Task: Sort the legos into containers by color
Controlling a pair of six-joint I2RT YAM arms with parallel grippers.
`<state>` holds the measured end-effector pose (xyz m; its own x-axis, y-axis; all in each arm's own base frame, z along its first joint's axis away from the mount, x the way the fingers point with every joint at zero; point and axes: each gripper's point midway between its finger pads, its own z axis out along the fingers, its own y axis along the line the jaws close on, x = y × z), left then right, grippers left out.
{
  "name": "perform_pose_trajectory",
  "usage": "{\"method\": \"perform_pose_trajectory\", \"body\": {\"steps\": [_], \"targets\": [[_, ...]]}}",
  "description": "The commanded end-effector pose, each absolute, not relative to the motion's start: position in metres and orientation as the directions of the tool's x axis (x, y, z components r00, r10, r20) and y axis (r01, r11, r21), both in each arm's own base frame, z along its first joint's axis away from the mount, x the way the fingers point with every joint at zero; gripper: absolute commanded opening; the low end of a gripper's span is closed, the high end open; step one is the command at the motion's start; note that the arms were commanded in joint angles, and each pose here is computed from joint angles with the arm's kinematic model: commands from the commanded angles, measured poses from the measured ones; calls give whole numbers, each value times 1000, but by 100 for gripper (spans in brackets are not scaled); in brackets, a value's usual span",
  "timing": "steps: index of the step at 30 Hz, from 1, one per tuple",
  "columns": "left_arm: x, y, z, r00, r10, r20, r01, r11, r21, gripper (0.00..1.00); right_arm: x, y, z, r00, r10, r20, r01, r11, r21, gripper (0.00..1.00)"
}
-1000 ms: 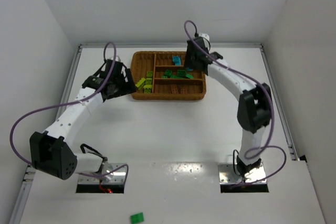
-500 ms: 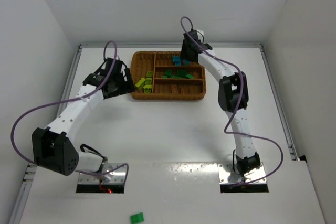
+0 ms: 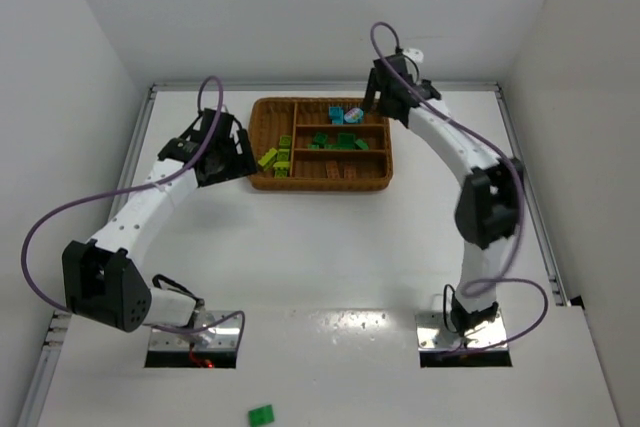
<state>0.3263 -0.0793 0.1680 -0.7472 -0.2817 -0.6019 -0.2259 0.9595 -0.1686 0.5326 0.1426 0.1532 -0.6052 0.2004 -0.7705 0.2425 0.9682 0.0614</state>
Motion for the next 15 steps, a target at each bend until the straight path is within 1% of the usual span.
{"method": "perform_pose_trajectory", "body": {"steps": [1, 2, 3, 4, 6, 7, 9, 10, 12, 15], "targets": [[340, -81, 189, -707, -291, -645, -207, 957, -205, 84, 470, 88, 193, -537, 195, -821, 397, 917, -41, 99], [339, -84, 189, -712, -291, -639, -197, 956, -216, 84, 454, 79, 194, -535, 189, -823, 411, 910, -58, 99], [342, -81, 194, -703, -299, -646, -203, 954, -221, 84, 428, 66, 215, -499, 226, -837, 445, 895, -24, 99], [343, -85, 195, -703, -292, -648, -181, 955, -234, 84, 402, 53, 195, -541, 211, -814, 466, 881, -81, 99], [346, -89, 201, -696, -295, -655, -167, 953, -251, 84, 369, 40, 190, -560, 213, -801, 471, 877, -96, 99], [346, -89, 201, -696, -295, -655, -167, 953, -252, 84, 340, 28, 190, -554, 216, -804, 472, 877, -90, 99], [347, -91, 202, -695, -285, -660, -150, 955, -255, 84, 314, 28, 188, -560, 234, -795, 439, 897, -45, 99], [350, -91, 204, -688, -287, -666, -148, 955, -259, 84, 293, 24, 189, -545, 270, -794, 433, 902, 10, 99], [352, -91, 204, -691, -278, -668, -142, 957, -252, 84, 272, 20, 179, -543, 290, -788, 430, 902, 36, 99], [355, -92, 202, -690, -278, -668, -142, 957, -252, 84, 255, 21, 181, -525, 310, -792, 401, 912, 91, 99]]}}
